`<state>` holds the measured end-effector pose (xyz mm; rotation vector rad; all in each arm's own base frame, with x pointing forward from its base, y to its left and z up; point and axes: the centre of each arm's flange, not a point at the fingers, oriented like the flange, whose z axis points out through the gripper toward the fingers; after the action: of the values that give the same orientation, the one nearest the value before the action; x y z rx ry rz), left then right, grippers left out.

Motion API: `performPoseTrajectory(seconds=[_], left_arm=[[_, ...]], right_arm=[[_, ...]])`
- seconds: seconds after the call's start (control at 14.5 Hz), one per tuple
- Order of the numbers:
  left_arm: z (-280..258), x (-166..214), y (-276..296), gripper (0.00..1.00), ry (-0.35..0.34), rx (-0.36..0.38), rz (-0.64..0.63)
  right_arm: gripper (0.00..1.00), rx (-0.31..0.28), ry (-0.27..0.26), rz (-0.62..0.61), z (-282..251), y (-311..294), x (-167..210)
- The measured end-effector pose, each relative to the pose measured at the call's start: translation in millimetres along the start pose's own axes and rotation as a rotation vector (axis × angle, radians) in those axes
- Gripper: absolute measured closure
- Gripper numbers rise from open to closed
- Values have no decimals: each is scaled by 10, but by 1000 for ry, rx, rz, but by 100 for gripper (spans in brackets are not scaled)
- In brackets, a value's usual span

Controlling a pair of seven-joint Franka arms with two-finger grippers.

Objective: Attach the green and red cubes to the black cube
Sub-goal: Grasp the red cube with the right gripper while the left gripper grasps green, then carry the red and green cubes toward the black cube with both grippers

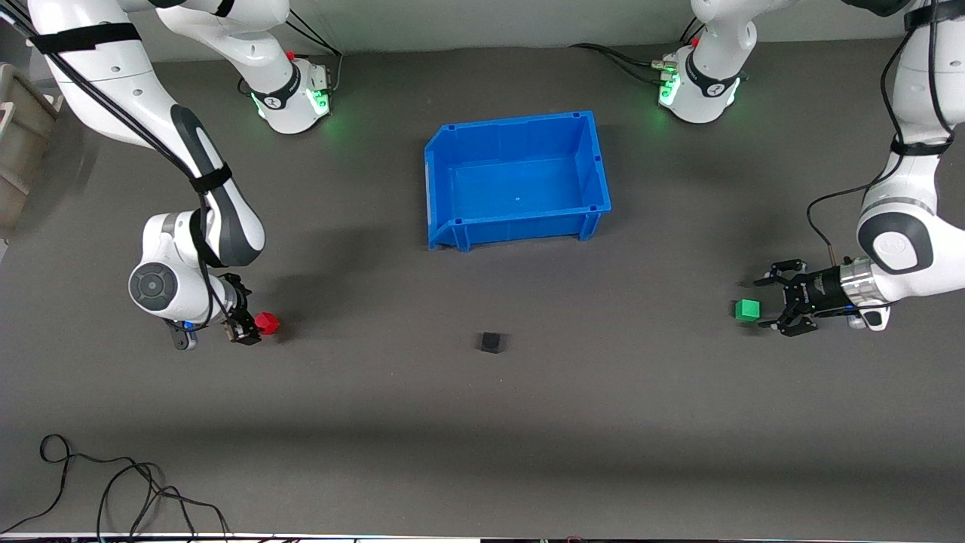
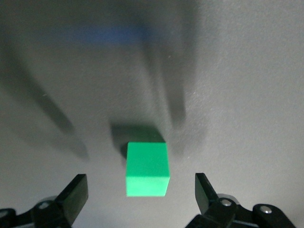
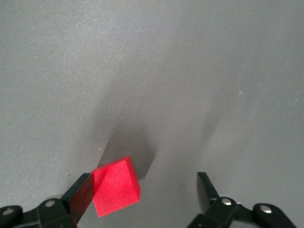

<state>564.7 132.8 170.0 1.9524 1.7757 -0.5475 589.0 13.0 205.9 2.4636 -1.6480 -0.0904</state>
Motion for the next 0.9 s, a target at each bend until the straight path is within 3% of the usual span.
performPoseTrajectory(seconds=[0.21,0.34,0.41,0.69,0.9], left_arm=[[44,12,57,0,2,-10,1],[47,11,65,7,-3,-16,-5],[54,15,62,14,-5,-17,-7],[64,23,71,61,-7,-17,-8],[9,10,137,63,-3,-28,1]], right_arm=[[4,2,4,-11,-1,-22,-51],[4,8,6,-15,-12,-38,-70],[4,12,8,-16,-20,-46,-72],[4,61,22,-36,-24,-143,-167],[6,57,22,-46,79,-167,-213]])
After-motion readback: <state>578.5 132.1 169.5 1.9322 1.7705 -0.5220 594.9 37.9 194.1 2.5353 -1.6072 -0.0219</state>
